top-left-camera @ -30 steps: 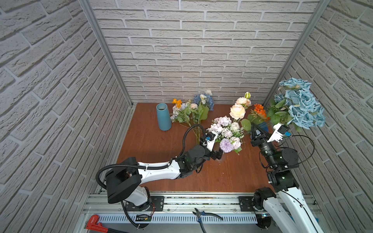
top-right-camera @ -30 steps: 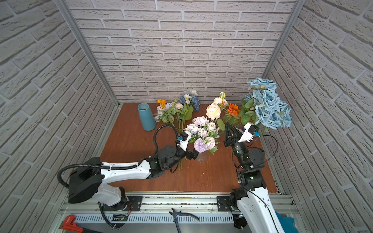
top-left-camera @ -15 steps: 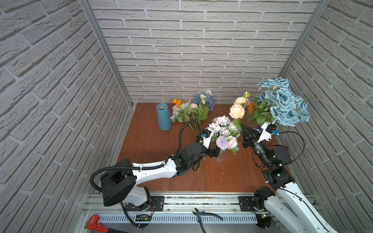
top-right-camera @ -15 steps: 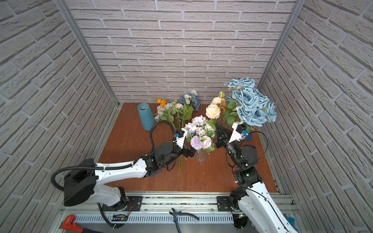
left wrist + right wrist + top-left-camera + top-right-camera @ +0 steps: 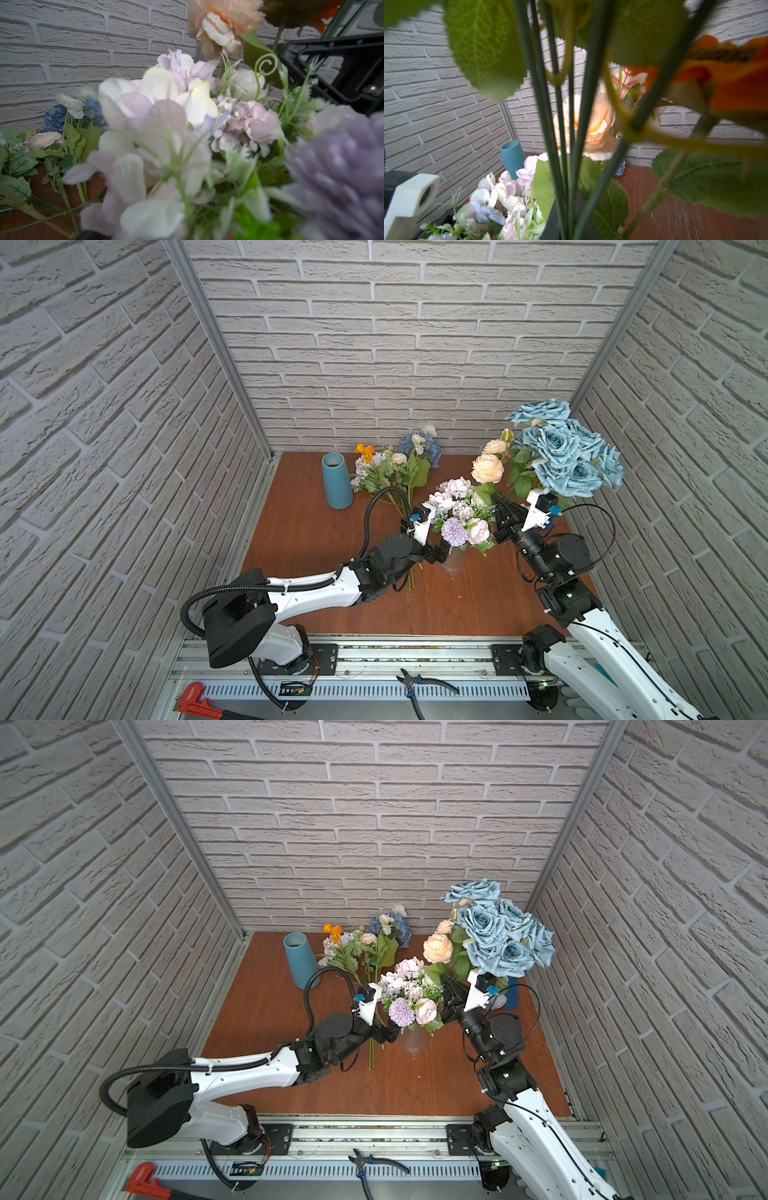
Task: Arrange flowers in a vase
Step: Place the flower in the vase.
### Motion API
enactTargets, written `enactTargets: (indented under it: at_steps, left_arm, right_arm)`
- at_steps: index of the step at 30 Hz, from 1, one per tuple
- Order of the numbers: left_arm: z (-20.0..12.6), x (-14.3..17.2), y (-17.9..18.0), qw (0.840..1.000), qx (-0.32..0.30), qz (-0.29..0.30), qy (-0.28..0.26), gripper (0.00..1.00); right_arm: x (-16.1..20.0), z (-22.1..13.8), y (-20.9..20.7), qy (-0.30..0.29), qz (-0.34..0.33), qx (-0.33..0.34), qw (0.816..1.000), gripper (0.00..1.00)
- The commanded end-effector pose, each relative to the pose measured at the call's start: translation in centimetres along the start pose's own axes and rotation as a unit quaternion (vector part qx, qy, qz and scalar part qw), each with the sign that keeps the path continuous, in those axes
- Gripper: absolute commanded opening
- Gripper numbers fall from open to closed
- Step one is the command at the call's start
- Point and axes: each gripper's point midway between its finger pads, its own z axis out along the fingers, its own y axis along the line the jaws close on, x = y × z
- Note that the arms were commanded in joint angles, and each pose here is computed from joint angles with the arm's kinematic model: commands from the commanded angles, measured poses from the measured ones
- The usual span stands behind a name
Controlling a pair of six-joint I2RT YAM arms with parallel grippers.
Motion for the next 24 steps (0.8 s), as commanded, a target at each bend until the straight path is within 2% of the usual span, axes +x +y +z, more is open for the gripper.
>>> enactTargets:
  at_steps: [1, 9, 10, 16, 24]
  left_arm:
    - [-0.6, -1.6, 0.5, 1.0, -0.007, -0.01, -0.027, 0.91]
    - [-1.0, -1.8, 0.7, 0.999, -0.009, -0.009, -0.03, 0.91]
    - [-1.1, -1.8, 0.7, 0.999, -0.009, -0.009, -0.03, 0.91]
    - [-1.1, -1.7, 0.9, 0.999, -0.013, -0.009, -0.029, 0.91]
    - [-1.3, -1.8, 1.0, 0.999, -0.014, -0.01, -0.03, 0.91]
  right_arm:
    - [-1.2, 0.0, 1.0, -0.019, -0.008, -0.019, 1.0, 0.06]
    - [1.8, -1.3, 1.0, 0.038, -0.02, -0.013, 0.999, 0.07]
    - [2.0, -1.4, 1.0, 0.044, -0.02, -0.014, 0.999, 0.09]
    - [1.8, -1.8, 1.2, 0.06, -0.025, -0.011, 0.998, 0.34]
    - [0.2, -1.7, 1.2, 0.047, -0.029, -0.003, 0.998, 0.43]
